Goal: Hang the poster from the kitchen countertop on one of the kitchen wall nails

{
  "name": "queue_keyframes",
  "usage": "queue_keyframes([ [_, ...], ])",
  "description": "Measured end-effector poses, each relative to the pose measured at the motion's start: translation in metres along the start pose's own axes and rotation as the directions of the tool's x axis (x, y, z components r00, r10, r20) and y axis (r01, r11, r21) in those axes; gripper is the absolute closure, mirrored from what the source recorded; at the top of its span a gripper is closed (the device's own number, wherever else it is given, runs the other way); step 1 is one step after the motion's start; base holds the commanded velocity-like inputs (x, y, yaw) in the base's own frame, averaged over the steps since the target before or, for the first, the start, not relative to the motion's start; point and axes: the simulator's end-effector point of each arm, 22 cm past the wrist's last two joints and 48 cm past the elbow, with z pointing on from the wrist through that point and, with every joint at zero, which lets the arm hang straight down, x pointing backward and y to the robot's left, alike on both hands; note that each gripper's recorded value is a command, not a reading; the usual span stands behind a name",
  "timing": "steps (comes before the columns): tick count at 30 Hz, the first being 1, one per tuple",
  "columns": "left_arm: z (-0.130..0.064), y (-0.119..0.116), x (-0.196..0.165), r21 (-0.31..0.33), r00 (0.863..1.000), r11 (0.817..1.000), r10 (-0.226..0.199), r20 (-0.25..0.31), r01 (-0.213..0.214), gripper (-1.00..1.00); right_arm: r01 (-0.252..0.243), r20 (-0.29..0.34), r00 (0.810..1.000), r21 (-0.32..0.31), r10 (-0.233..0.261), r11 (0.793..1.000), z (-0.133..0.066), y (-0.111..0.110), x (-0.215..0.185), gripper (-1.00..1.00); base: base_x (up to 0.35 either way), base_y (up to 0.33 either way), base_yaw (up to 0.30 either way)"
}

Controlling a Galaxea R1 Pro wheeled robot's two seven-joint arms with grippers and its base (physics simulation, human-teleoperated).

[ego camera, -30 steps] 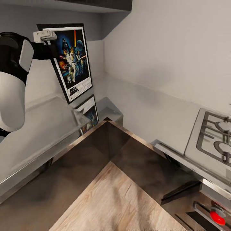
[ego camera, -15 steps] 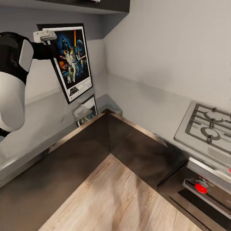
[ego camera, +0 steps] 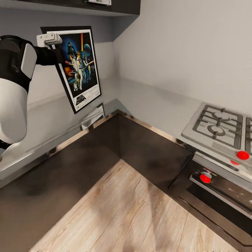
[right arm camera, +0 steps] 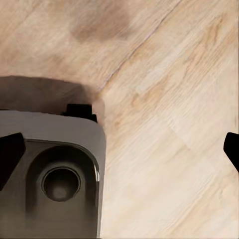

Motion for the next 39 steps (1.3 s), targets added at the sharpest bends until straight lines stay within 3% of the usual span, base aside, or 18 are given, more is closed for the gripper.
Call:
queue_keyframes([
  [4,0.000,0.000,0.000,0.001,1.000,1.000,0.000,-0.001,0.000,1.00,-0.009,0.057,0.998,0.020,0.008,1.000,0.006,-0.007,-0.073,-1.00,-0.094,0.000,0.000],
  [11,0.000,-0.001,0.000,0.003,1.000,1.000,0.000,0.000,0.000,1.00,-0.049,0.186,0.982,0.019,0.044,0.999,-0.011,-0.004,-0.174,-1.00,-0.260,0.000,0.000],
  [29,0.000,-0.001,0.000,0.005,1.000,1.000,-0.001,0.000,0.001,1.00,-0.058,0.198,0.979,0.020,0.053,0.998,-0.014,-0.004,-0.181,-1.00,-0.341,0.000,0.000],
  [39,-0.001,-0.017,-0.003,0.058,1.000,0.998,0.001,0.006,-0.002,1.00,-0.056,0.198,0.979,0.020,0.051,0.998,-0.014,-0.004,-0.180,-1.00,-0.345,0.000,0.000],
])
